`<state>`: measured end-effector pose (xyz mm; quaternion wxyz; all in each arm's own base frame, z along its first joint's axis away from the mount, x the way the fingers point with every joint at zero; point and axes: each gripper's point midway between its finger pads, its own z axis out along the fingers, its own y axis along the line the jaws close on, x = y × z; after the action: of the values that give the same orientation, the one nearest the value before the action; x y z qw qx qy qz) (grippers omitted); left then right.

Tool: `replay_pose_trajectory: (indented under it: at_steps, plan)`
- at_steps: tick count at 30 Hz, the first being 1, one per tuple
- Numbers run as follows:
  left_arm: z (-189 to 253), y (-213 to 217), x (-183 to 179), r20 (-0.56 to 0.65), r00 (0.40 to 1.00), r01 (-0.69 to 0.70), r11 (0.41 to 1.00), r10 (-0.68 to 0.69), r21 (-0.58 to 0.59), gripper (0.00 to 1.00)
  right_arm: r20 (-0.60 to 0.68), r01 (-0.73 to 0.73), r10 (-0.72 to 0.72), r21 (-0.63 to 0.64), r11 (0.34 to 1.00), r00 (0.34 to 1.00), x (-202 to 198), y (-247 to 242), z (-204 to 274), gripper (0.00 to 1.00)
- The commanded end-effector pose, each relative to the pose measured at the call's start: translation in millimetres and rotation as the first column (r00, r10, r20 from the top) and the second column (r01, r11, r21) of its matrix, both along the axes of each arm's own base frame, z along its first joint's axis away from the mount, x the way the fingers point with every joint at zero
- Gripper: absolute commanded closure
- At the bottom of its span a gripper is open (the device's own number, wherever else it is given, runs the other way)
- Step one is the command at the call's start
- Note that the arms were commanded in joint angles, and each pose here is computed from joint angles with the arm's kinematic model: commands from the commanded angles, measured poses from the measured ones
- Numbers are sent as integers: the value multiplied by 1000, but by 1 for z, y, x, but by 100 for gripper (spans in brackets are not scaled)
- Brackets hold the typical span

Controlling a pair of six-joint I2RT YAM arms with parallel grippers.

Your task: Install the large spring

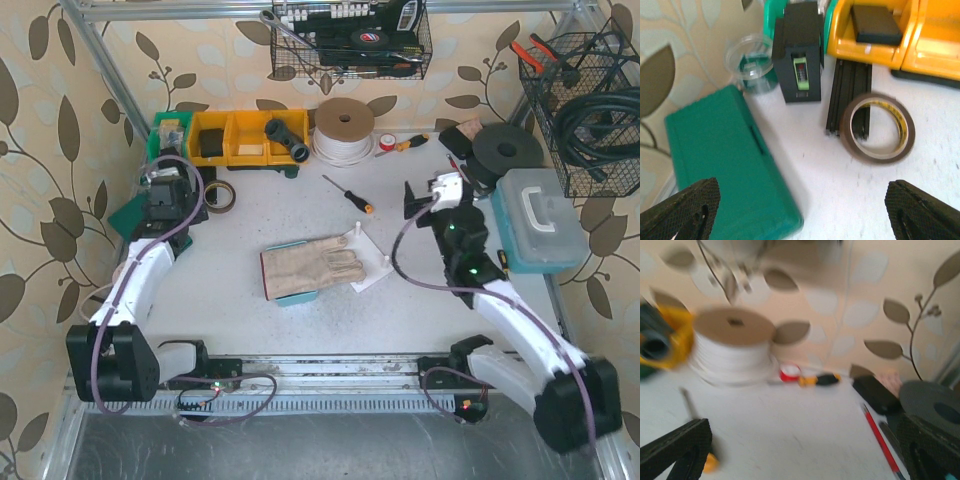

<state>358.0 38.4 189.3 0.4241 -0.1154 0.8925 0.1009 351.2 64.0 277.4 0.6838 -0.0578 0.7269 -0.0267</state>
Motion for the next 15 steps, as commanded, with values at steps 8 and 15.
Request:
replay_pose_trajectory:
  at_steps: [8,15]
  plan:
    - [39,-68,-88,-50,987,117,890,-155,-440,8,-443,200,248,745,636,862,-75,29,-41,8]
    - [10,-112,-112,15,980,149,692,-196,-706,8,-460,217,362,811,543,811,-125,92,-77,9]
